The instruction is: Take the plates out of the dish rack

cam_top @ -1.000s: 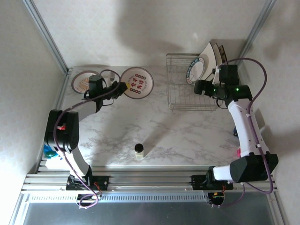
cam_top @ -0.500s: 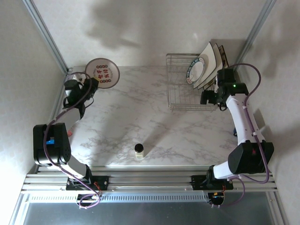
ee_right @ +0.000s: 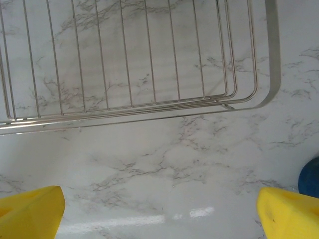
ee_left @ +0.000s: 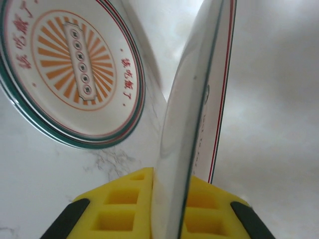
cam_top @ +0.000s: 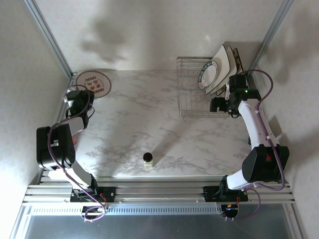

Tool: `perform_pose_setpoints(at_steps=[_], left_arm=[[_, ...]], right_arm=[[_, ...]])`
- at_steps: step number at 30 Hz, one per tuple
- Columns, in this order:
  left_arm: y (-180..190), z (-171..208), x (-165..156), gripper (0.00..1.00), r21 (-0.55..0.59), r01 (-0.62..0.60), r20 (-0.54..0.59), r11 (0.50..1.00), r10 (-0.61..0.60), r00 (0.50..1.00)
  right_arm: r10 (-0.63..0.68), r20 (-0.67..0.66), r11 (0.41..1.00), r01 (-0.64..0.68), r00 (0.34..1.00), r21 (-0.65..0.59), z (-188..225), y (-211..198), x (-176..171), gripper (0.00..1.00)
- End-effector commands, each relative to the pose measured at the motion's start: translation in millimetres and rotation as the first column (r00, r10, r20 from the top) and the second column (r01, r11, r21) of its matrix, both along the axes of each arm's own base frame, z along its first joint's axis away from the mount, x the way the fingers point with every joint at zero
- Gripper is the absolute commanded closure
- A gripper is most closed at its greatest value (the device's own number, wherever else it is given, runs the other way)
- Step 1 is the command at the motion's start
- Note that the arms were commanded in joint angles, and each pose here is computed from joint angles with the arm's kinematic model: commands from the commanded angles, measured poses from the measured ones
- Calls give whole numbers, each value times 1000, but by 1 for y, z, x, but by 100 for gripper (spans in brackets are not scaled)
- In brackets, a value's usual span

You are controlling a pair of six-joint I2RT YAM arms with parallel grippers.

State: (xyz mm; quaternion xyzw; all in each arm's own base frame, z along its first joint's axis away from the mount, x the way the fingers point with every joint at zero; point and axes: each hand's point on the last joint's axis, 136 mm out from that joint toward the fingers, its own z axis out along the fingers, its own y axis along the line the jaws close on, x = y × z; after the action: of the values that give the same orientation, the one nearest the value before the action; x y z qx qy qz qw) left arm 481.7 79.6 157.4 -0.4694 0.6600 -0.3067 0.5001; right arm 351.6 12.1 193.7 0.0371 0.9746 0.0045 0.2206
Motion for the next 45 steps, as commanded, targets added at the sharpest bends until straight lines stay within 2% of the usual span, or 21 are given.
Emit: perform_pose_setpoints(at_steps=[1,4,10,26,35,45], left_arm=[[23,17,10,100,-52,-123,86,991,127,988],[30,4,14,100,-86,-163,74,983,170,983],[34,-16,35,100,-110,-161,59,981,168,984],[53,-42,66,100,-106,-230,-27,967,229,973],[58,-52,77,100,-56,-243,-147,968,233,961],[59,-67,82,100,-35,-239,-179,970,230,957]], right_arm=[[7,-8,1000,-7,1000,14,-4,1,1,1],[7,0,1000,-7,1000,22,-4,2,2,1],[7,-11,1000,-7,1000,18,-7,2,2,1],[25,-16,999,-24,1000,25,-9,4,8,1],[36,-23,999,-35,999,40,-13,8,15,1],[46,-12,997,-45,999,70,-16,14,18,1]])
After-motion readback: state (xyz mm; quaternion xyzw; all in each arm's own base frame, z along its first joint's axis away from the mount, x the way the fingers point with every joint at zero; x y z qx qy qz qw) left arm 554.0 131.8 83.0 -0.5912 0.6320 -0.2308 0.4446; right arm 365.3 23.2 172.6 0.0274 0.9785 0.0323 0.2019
